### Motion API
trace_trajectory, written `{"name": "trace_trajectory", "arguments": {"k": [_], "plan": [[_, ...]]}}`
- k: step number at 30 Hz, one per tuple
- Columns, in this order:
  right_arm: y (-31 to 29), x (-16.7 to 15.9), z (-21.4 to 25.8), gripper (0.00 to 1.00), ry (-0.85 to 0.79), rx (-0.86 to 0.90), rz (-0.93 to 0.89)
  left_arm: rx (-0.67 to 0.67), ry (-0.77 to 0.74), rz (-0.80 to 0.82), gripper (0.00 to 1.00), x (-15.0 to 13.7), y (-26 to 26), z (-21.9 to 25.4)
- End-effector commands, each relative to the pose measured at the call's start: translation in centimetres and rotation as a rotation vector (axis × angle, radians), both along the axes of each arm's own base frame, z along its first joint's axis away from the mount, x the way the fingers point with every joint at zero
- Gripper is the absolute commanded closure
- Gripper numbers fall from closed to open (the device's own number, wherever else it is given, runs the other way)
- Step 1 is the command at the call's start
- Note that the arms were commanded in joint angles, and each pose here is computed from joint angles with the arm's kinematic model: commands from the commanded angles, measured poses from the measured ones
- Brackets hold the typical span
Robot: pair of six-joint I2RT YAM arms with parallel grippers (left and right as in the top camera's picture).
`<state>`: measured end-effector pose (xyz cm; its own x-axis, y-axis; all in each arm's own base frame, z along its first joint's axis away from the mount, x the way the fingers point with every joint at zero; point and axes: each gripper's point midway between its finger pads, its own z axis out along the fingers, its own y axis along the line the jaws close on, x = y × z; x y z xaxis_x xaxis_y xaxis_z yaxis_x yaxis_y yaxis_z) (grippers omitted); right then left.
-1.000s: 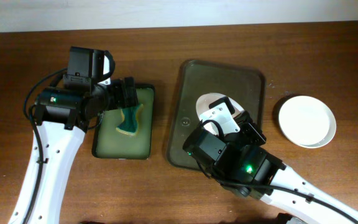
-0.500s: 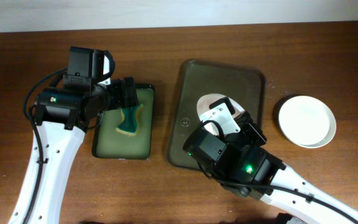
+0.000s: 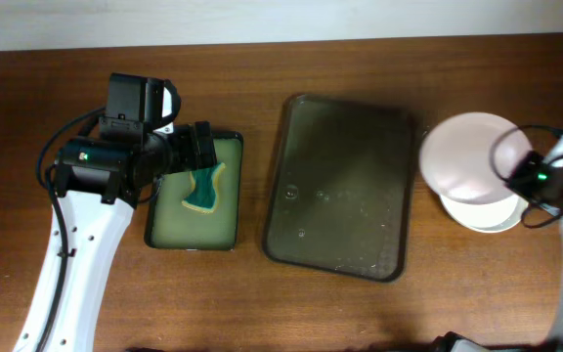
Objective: Clean dirty plates on tray and stack at the side
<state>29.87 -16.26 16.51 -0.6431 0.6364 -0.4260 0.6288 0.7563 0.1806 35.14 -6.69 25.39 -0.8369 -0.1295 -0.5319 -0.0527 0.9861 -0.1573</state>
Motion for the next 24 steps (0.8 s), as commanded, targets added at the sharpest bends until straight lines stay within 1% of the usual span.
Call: {"name": "trace_trajectory", "arguments": {"k": [1, 2, 3, 4, 5, 6, 7, 8, 9, 10, 11, 13, 14, 15, 16, 18, 21, 23, 24], "plan": [[-3.9, -0.5, -4.2, 0.96, 0.034, 0.159, -0.169, 0.003, -0.018, 0.009, 0.00, 0.1, 0.3, 0.6], [-5.0, -0.8, -6.6, 0.96, 0.078, 0.192, -0.202, 0.003, -0.018, 0.009, 0.00, 0.1, 0.3, 0.6], [-5.4, -1.1, -8.3, 0.87, 0.112, 0.222, -0.222, 0.003, -0.018, 0.009, 0.00, 0.1, 0.3, 0.6], [-5.5, -1.3, -10.0, 0.56, 0.152, 0.253, -0.236, 0.003, -0.017, 0.009, 0.00, 0.1, 0.3, 0.6], [-5.3, -1.4, -10.3, 0.49, 0.159, 0.265, -0.234, 0.003, -0.018, 0.009, 0.01, 0.1, 0.3, 0.6], [-4.5, -0.6, -8.9, 0.44, 0.114, 0.308, -0.211, 0.003, -0.018, 0.009, 0.00, 0.1, 0.3, 0.6], [-3.7, 0.3, -6.6, 0.43, 0.049, 0.339, -0.179, 0.003, -0.017, 0.009, 0.00, 0.1, 0.3, 0.6], [-2.1, 1.3, -2.5, 0.43, -0.046, 0.348, -0.100, 0.003, -0.018, 0.009, 0.00, 0.1, 0.3, 0.6], [0.4, 2.0, 2.3, 0.42, -0.149, 0.323, 0.010, 0.003, -0.018, 0.009, 0.00, 0.1, 0.3, 0.6], [4.4, 2.1, 7.5, 0.42, -0.265, 0.245, 0.187, 0.003, -0.018, 0.009, 0.00, 0.1, 0.3, 0.6], [9.0, 1.5, 11.3, 0.41, -0.354, 0.171, 0.353, 0.003, -0.018, 0.009, 0.00, 0.1, 0.3, 0.6], [16.7, -0.6, 15.6, 0.41, -0.467, 0.112, 0.602, 0.003, -0.018, 0.009, 0.00, 0.1, 0.3, 0.6], [21.0, -2.1, 17.8, 0.09, -0.545, 0.098, 0.753, 0.003, -0.018, 0.009, 0.00, 0.1, 0.3, 0.6], [24.5, -3.6, 19.4, 0.01, -0.613, 0.099, 0.886, 0.003, -0.018, 0.009, 0.00, 0.1, 0.3, 0.6], [27.7, -5.6, 20.4, 0.02, -0.652, 0.123, 1.015, 0.003, -0.018, 0.009, 0.00, 0.1, 0.3, 0.6], [31.6, -8.7, 20.4, 0.01, -0.644, 0.185, 1.182, 0.003, -0.018, 0.009, 0.00, 0.1, 0.3, 0.6], [30.3, -7.8, 19.8, 0.02, -0.618, 0.092, 1.117, 0.003, -0.018, 0.009, 0.00, 0.1, 0.3, 0.6], [28.0, -7.0, 19.9, 0.02, -0.624, -0.049, 1.037, 0.003, -0.018, 0.009, 0.00, 0.1, 0.3, 0.6], [27.2, -6.8, 19.5, 0.02, -0.623, -0.148, 1.055, 0.003, -0.018, 0.009, 0.01, 0.1, 0.3, 0.6]]}}
